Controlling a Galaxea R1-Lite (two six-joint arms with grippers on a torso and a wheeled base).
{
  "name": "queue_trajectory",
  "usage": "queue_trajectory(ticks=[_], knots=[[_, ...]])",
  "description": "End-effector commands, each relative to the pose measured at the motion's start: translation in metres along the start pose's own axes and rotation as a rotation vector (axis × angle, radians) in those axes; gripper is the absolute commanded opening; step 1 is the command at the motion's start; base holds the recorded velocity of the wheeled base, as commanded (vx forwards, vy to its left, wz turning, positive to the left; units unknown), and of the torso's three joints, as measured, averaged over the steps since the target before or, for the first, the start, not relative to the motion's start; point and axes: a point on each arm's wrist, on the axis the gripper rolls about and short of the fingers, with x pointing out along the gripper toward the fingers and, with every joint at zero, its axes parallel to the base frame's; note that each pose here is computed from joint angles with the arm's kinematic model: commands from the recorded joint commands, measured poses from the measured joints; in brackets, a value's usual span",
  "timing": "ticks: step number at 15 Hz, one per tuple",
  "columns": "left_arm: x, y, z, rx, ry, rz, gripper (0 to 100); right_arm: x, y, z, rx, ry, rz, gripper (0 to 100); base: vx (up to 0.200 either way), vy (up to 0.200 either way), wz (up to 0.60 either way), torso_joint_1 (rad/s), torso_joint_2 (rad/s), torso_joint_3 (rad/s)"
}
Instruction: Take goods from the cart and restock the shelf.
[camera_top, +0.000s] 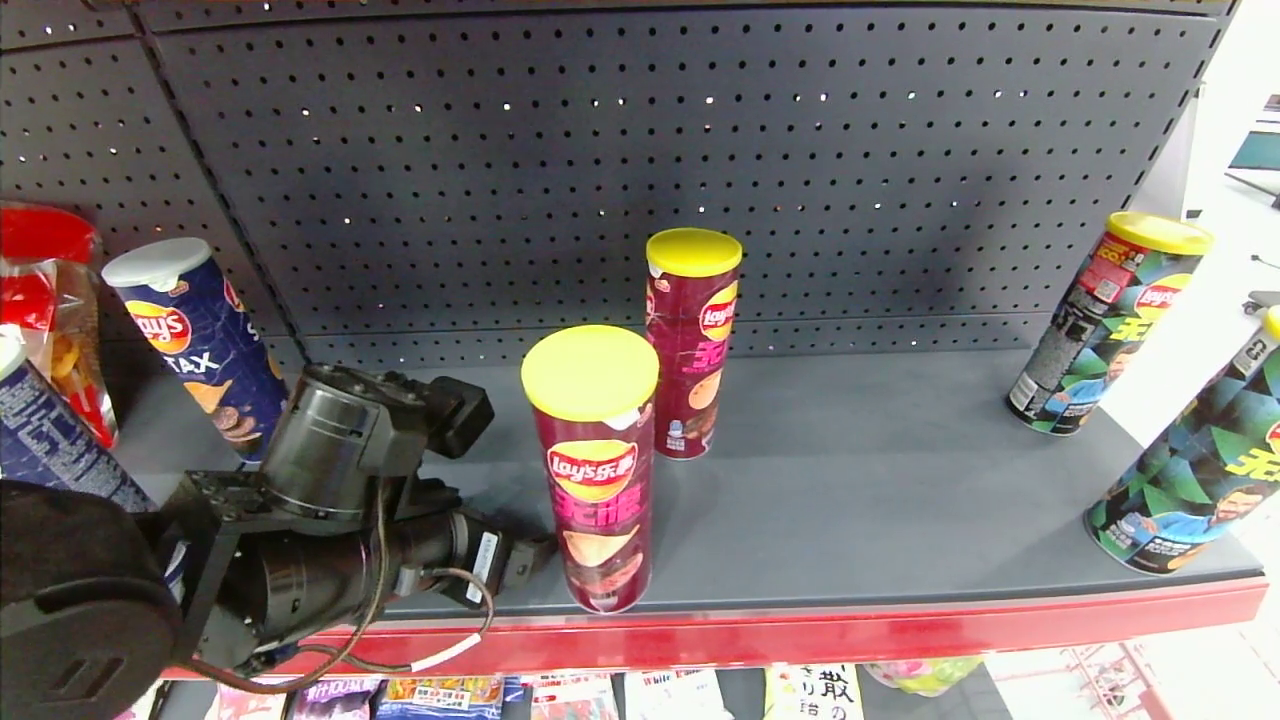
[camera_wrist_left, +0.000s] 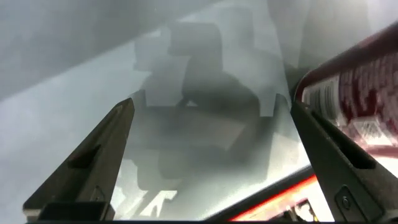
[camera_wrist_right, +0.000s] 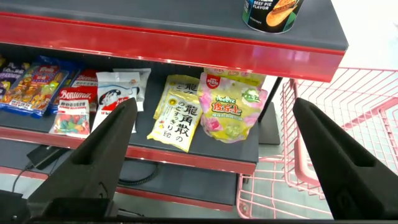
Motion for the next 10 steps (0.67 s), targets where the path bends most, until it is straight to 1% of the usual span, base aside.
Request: queue_trajectory(ticks=[1, 3, 4, 7, 9, 10], knots=[[-0.011, 0.001, 0.000, 0.001, -0.007, -0.007, 100, 0.000, 0.000, 0.000, 0.000, 0.001, 0.000, 100, 0.000, 0.000, 0.00, 0.000, 0.00, 0.000], [-0.032, 0.002, -0.006, 0.017, 0.050, -0.017, 100, 0.000, 0.000, 0.000, 0.000, 0.001, 0.000, 100, 0.000, 0.000, 0.00, 0.000, 0.00, 0.000], [-0.034, 0.003, -0.008, 0.019, 0.065, -0.017, 100, 0.000, 0.000, 0.000, 0.000, 0.001, 0.000, 100, 0.000, 0.000, 0.00, 0.000, 0.00, 0.000], [-0.025, 0.000, -0.002, 0.020, 0.062, -0.021, 100, 0.000, 0.000, 0.000, 0.000, 0.001, 0.000, 100, 0.000, 0.000, 0.00, 0.000, 0.00, 0.000], [-0.015, -0.003, 0.001, 0.019, 0.048, -0.021, 100, 0.000, 0.000, 0.000, 0.000, 0.001, 0.000, 100, 0.000, 0.000, 0.00, 0.000, 0.00, 0.000], [-0.013, -0.005, 0.001, 0.023, 0.049, -0.024, 100, 0.000, 0.000, 0.000, 0.000, 0.001, 0.000, 100, 0.000, 0.000, 0.00, 0.000, 0.00, 0.000]])
